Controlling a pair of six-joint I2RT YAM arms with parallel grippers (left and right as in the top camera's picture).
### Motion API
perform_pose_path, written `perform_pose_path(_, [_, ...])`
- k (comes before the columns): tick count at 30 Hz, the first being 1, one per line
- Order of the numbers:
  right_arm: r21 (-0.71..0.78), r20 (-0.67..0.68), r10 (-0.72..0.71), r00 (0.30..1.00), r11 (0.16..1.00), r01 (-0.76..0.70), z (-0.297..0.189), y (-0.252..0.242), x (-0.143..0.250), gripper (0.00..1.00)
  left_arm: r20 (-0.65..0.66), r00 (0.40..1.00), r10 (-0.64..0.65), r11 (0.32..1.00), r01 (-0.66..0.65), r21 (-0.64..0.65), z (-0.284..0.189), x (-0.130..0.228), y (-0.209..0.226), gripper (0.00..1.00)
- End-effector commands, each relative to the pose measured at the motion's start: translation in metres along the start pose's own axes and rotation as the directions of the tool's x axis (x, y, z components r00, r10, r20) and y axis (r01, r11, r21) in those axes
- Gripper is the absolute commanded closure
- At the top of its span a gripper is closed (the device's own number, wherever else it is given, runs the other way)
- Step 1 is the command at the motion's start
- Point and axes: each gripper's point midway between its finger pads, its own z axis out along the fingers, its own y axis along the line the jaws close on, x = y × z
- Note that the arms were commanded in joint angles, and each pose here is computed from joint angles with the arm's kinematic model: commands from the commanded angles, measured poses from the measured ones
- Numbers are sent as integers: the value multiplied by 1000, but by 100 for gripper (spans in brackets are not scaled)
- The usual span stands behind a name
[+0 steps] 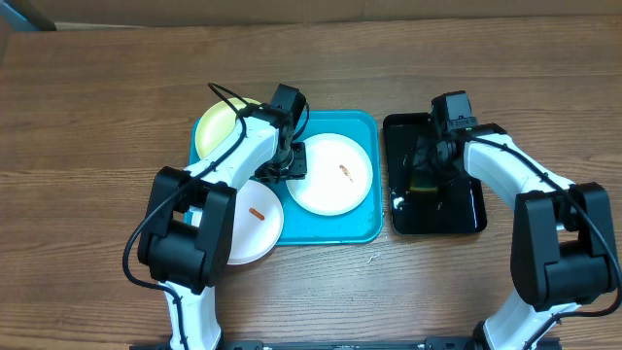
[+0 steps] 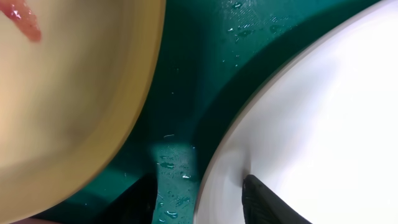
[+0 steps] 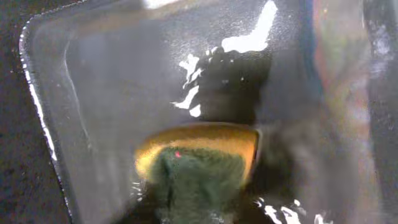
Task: Clean dirty plates on tray and stack at the side
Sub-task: 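Dip the sponge in the black tray water with the right gripper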
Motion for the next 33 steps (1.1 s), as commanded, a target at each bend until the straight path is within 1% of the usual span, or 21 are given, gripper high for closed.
perform_pose_path(1, [-7, 39, 1, 999, 1000, -1, -12, 5, -17, 80, -8, 1000, -10, 1000, 9, -12, 5, 0, 5, 52])
perform_pose_path(2, [-8, 40, 1, 999, 1000, -1, -14, 6, -19, 49, -9, 1000, -10, 1000, 9, -12, 5, 0, 5, 52])
perform_pose_path(3, [-5, 34, 1, 999, 1000, -1, -17, 6, -20, 37, -9, 1000, -9, 1000, 9, -12, 5, 0, 5, 51])
perform_pose_path(4, [-3, 26, 2, 1000, 1000, -1, -19, 6, -19, 31, -10, 1000, -10, 1000, 9, -12, 5, 1, 5, 49])
perform_pose_path(7, [20, -34, 5, 999, 1000, -4, -21, 1, -6, 29, -12, 1000, -10, 1000, 10, -13, 5, 1, 5, 49])
perform_pose_path(10, [17, -97, 6, 995, 1000, -5, -19, 0, 11, 34, -13, 1000, -10, 1000, 10, -14, 5, 1, 5, 49])
perform_pose_path(14, [15, -124, 3, 992, 1000, -1, -11, -1, 26, 42, -6, 1000, -10, 1000, 10, -11, 5, 0, 4, 49])
perform_pose_path(16, [17, -127, 3, 992, 1000, -1, -6, -4, 31, 49, -4, 1000, -10, 1000, 10, -10, 5, -1, 4, 49])
perform_pose_path(17, [16, -125, 2, 992, 1000, 0, -3, -5, 32, 57, -4, 1000, -10, 1000, 10, -10, 5, -1, 4, 49])
perform_pose_path(18, [15, -121, 2, 993, 1000, -1, -2, -5, 33, 73, -4, 1000, -10, 1000, 10, -10, 5, -1, 4, 51])
perform_pose_path(19, [13, -118, 2, 993, 1000, 0, -2, -5, 32, 96, -5, 1000, -9, 1000, 9, -10, 5, -1, 4, 54])
perform_pose_path(22, [9, -106, -2, 994, 1000, 3, -8, -2, 23, 96, -6, 1000, -9, 1000, 9, -11, 5, 0, 4, 70])
perform_pose_path(23, [7, -103, -7, 995, 1000, 8, -13, 0, 19, 96, -6, 1000, -9, 1000, 9, -11, 5, 0, 4, 74])
perform_pose_path(25, [4, -97, -26, 995, 1000, 27, -25, 4, 9, 96, -6, 1000, -9, 1000, 9, -11, 5, 0, 4, 76])
perform_pose_path(28, [21, -97, -27, 995, 999, 29, -45, 7, -4, 96, -6, 1000, -9, 1000, 9, -11, 5, 0, 4, 77])
perform_pose_path(30, [70, -112, -25, 993, 997, 33, -52, -1, -3, 96, -7, 1000, -9, 1000, 9, -12, 5, 0, 4, 68])
perform_pose_path(33, [130, -143, -22, 989, 991, 41, -53, -13, 6, 96, -16, 1000, -10, 1000, 9, -16, 5, 2, 5, 68])
